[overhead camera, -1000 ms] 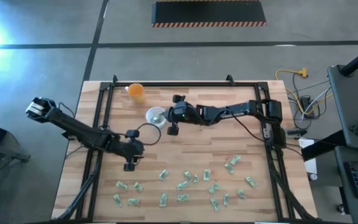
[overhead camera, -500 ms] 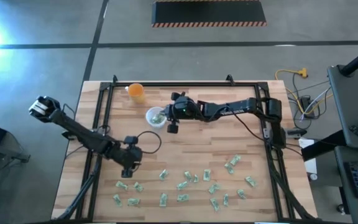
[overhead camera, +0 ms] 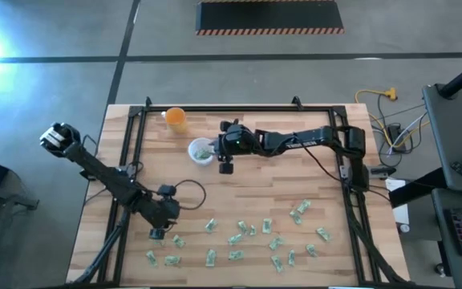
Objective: Pick and place Stevia / Truvia into bins
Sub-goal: Put the stevia packet into the transparent container
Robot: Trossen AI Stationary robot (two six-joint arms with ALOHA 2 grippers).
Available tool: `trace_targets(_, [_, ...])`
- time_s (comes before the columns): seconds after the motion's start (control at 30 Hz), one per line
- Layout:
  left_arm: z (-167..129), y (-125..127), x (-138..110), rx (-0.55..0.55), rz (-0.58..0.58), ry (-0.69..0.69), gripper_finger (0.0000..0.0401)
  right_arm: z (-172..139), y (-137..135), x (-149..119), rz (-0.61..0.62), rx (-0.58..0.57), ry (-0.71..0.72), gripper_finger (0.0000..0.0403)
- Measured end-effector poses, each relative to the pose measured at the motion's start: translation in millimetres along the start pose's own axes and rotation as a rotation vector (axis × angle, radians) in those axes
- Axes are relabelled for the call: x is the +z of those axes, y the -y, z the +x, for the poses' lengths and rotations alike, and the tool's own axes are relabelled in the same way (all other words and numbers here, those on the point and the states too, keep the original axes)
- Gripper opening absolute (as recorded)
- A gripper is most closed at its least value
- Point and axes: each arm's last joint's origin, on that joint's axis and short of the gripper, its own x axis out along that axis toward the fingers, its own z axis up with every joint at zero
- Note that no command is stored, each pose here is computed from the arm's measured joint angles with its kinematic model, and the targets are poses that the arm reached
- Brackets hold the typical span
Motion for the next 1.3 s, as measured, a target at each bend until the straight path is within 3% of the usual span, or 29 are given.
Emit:
trace_targets(0.23, [14,29,2,-0.136,0.058,0.072,0.0141,-8,-12,-2,-0.015,0.155,-0.066,0.0135])
trace_targets(0.77, [47,39,-5,-0.113,0.011,-0.033,0.0139,-18,-51,-1,-0.096,0.316,-0.163,0.0129])
trace_targets(0.9, [46,38,-5,-0.112,0.012,-0.035,0.0108,-29,-59,3,-0.094,0.343,-0.2,0.0123])
trace_targets(1.1, [40,37,-7,-0.117,0.027,-0.06,0.0011,-54,-74,13,-0.09,0.386,-0.26,0.0113])
trace_targets(1.3, [38,35,-5,-0.052,0.083,-0.04,0.0003,-81,-92,14,-0.021,0.435,-0.403,0.0103])
